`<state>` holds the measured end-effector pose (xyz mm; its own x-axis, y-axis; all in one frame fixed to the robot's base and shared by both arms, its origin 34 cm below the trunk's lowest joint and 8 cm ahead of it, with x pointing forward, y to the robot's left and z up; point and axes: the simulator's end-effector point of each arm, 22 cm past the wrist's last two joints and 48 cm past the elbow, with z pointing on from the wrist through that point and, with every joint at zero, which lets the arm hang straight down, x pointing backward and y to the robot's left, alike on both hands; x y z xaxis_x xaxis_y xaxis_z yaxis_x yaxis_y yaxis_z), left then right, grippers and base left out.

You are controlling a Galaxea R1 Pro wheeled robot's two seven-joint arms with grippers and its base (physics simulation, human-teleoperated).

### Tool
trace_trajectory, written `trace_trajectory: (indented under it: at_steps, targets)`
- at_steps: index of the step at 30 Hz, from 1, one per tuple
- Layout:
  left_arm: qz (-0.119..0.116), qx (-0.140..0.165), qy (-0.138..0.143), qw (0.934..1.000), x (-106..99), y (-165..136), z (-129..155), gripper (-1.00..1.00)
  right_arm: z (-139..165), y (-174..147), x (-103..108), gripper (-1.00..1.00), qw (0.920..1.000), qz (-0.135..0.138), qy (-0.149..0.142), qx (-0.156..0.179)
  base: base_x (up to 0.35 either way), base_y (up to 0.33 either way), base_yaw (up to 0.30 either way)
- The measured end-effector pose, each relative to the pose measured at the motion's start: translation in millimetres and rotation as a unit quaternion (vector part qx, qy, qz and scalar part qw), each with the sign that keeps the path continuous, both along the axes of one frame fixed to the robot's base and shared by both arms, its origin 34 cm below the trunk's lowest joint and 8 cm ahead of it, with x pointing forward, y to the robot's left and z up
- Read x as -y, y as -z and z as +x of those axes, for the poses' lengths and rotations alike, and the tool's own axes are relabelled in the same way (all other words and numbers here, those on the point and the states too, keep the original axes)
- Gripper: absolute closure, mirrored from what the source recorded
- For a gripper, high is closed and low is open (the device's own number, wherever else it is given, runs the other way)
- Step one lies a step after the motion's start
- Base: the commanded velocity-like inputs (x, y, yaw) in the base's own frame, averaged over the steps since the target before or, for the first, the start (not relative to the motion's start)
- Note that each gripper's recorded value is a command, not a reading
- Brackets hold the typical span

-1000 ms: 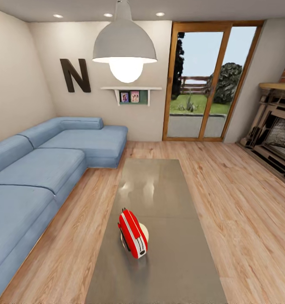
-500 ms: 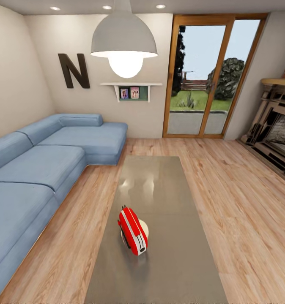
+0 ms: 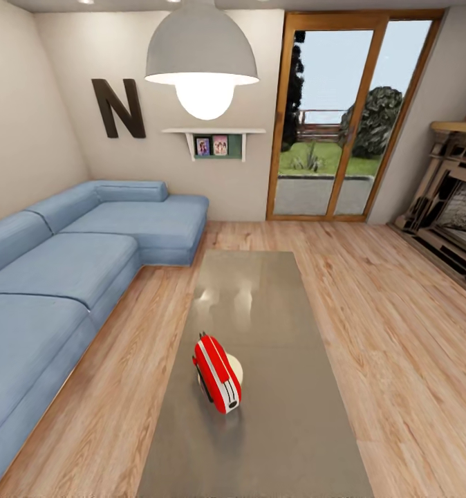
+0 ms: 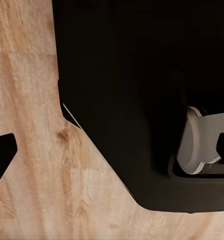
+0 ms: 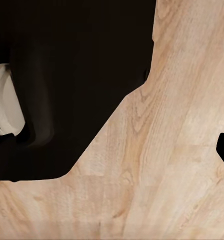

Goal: Turn on the radio receiver that's on the table in the living room.

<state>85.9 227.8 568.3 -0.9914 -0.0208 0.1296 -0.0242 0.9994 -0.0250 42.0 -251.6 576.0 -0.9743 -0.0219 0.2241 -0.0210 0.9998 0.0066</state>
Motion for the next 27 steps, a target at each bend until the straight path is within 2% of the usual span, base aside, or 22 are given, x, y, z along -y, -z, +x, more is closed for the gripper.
trace_trajectory:
  at_steps: [27]
  targets:
    - [0.001,-0.020,0.000,0.9998,-1,-2,-16,-1.00,-16,-4,0,-1.00,0.9998,0.000,-0.001,-0.022,0.000,0.000,0.000]
